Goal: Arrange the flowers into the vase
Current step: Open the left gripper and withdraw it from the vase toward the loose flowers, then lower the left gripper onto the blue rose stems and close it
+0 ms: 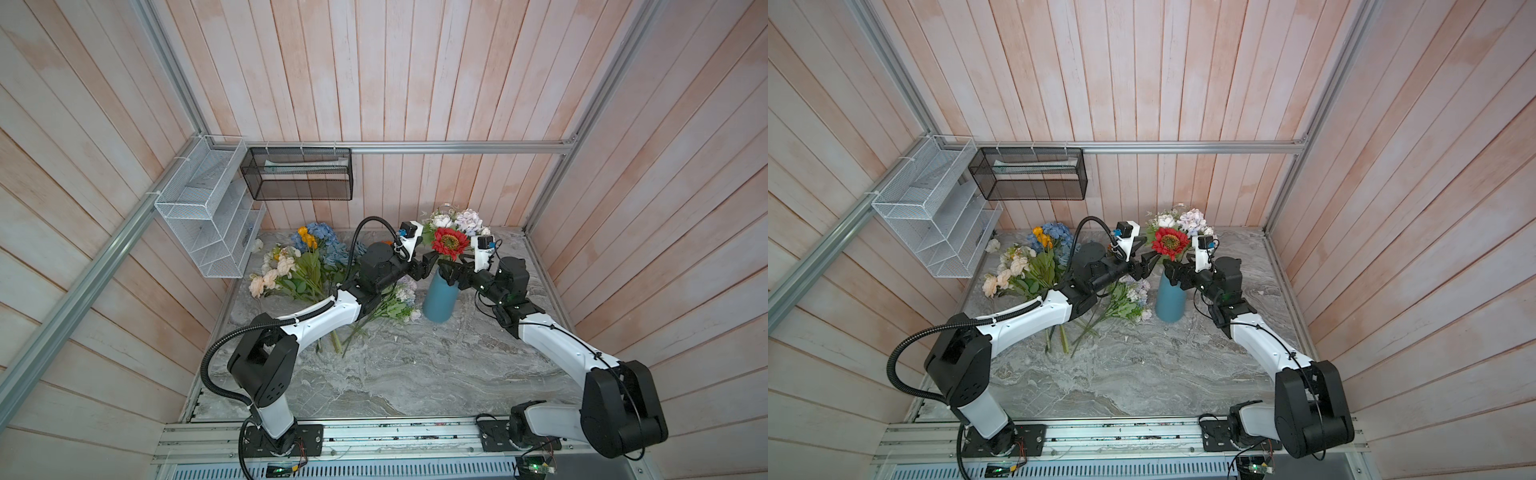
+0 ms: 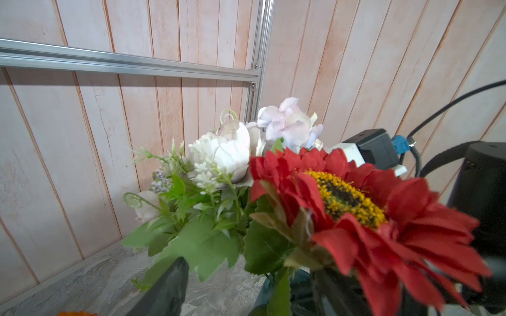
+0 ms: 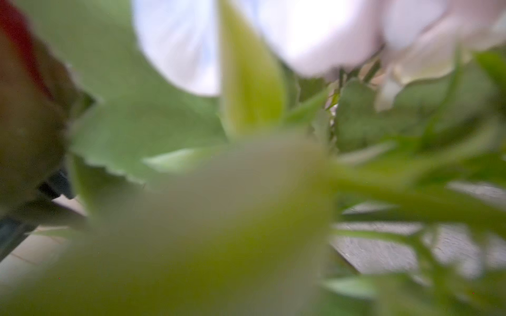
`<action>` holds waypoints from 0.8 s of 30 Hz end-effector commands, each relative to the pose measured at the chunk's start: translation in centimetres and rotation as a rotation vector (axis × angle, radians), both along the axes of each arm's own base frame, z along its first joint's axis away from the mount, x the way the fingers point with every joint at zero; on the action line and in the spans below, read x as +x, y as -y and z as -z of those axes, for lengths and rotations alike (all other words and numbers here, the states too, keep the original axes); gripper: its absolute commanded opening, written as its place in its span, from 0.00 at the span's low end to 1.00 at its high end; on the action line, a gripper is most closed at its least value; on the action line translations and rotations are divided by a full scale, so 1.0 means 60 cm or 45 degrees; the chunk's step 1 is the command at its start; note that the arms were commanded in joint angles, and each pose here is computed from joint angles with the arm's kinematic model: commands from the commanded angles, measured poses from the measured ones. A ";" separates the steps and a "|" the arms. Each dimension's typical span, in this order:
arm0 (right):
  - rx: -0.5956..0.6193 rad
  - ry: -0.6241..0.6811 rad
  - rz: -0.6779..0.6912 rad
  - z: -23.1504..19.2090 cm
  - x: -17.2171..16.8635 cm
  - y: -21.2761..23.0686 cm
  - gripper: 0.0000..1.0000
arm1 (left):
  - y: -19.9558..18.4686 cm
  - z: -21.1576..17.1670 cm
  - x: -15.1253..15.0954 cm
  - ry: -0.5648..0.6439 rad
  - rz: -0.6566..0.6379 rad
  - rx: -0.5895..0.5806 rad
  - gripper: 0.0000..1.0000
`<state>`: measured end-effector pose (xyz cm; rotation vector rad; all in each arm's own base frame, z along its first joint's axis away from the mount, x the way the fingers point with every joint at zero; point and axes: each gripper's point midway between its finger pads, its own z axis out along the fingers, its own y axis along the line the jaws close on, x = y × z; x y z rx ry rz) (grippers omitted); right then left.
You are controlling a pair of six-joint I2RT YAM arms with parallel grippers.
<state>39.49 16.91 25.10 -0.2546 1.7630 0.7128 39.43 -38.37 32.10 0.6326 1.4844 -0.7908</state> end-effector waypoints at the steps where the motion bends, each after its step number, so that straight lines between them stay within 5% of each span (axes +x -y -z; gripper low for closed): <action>1: 0.039 0.032 0.090 -0.020 0.020 0.011 0.82 | -0.020 -0.015 -0.002 0.035 -0.036 0.000 0.72; 11: 0.068 0.030 0.059 -0.023 0.018 0.004 0.78 | -0.177 0.020 -0.004 0.002 -0.404 0.133 0.72; 24: 0.048 -0.015 0.059 -0.009 0.015 0.004 0.78 | -0.413 0.157 0.035 -0.437 -0.833 0.137 0.68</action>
